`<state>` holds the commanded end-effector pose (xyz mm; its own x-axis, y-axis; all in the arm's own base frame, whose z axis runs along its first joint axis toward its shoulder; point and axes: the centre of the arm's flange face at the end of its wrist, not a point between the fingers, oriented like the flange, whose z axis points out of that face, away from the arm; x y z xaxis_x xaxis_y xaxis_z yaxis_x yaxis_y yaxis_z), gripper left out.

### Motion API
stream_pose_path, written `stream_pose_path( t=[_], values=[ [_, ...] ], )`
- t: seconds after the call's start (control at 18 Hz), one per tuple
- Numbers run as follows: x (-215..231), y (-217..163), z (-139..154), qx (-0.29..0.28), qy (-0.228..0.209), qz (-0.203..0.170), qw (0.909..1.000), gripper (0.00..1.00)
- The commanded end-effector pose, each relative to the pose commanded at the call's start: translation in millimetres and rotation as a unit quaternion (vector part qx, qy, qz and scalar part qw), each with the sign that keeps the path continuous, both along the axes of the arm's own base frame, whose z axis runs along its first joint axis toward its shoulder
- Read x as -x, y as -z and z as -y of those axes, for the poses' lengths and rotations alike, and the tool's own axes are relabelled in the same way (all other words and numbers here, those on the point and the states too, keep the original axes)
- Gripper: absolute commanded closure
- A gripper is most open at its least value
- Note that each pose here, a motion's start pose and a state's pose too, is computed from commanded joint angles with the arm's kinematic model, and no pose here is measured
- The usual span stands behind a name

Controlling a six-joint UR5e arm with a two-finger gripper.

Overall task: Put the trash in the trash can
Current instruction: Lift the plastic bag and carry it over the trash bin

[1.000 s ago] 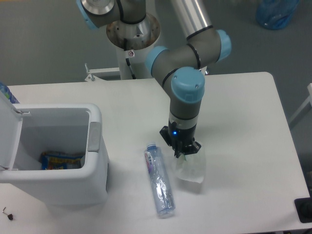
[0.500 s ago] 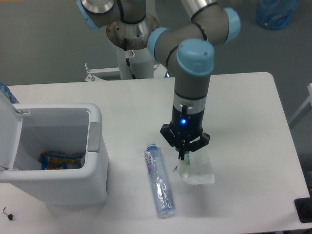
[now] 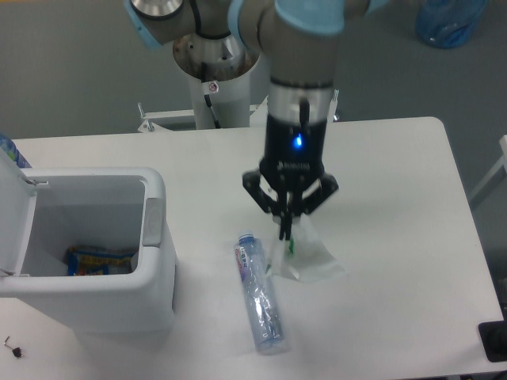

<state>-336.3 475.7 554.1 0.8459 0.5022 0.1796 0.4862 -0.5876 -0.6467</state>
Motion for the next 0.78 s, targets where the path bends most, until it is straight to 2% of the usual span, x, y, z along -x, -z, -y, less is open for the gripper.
stream_pose_path(
  t=[0.11, 0.39, 0.61, 0.78],
  values=[
    [-19.5, -19.9, -5.2, -0.02, -0.013, 0.011, 0.9996, 1.0],
    [-91.8, -68.9, -11.5, -0.059, 0.011, 0.005, 0.9982, 1.0],
    [-150.6, -67.2, -33.5, -0.058, 0.065, 0.012, 0.9961, 1.0],
    [-179.9, -50.1, -57.0, -0.047, 0.104, 0.025, 0.9932, 1.0]
  ],
)
